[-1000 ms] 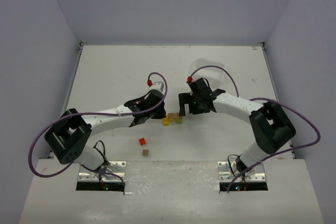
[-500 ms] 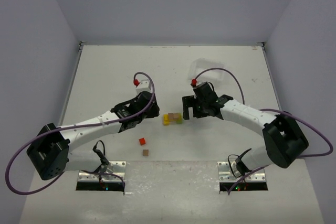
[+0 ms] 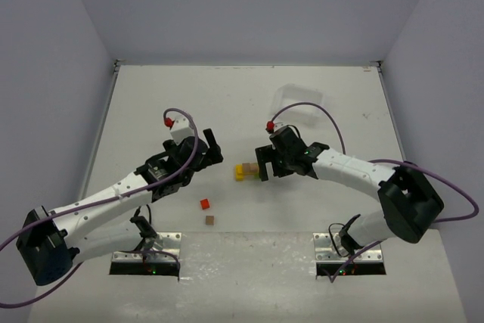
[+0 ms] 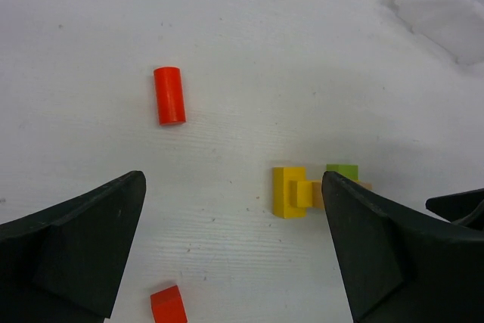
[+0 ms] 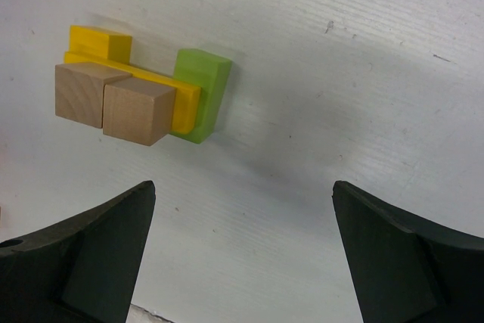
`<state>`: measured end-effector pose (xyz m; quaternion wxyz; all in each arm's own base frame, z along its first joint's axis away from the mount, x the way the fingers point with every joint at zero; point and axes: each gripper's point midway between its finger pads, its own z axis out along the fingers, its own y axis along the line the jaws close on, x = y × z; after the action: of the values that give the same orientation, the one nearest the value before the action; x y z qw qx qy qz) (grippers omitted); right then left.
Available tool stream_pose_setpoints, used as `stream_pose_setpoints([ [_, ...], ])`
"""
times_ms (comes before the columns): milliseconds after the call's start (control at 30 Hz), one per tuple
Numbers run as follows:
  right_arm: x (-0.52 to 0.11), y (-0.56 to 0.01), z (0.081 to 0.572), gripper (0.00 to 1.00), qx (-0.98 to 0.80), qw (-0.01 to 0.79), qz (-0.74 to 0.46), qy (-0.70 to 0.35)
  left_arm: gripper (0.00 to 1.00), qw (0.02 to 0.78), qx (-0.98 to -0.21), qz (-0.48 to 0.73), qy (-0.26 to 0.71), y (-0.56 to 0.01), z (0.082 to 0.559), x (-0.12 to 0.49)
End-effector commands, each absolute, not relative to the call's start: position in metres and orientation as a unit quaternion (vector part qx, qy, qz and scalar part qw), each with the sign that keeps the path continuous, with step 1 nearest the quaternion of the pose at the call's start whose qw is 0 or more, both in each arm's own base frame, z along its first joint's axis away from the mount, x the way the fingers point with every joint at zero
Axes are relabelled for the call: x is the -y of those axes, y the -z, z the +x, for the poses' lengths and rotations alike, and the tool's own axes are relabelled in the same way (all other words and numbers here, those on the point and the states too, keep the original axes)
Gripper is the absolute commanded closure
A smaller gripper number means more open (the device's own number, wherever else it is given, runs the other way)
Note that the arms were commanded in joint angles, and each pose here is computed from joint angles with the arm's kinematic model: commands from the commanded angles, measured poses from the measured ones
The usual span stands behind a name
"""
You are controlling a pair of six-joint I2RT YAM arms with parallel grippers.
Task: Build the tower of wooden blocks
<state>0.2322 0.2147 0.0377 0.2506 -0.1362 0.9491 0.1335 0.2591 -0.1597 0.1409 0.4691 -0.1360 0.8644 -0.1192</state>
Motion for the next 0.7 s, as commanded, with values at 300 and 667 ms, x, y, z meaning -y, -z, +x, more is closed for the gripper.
stream_pose_setpoints([
  [300,-0.229,-0.040,0.245,0.01,-0.938,0.278,-0.158,-0.134,0.00,0.486,-0.852,-0.172,0.088,-0.146,0.259,0.140],
  [667,-0.235,-0.039,0.250,0.01,-0.936,0.283,-0.159,-0.137,0.00,0.490,-0.850,-0.174,0.081,-0.147,0.258,0.135],
])
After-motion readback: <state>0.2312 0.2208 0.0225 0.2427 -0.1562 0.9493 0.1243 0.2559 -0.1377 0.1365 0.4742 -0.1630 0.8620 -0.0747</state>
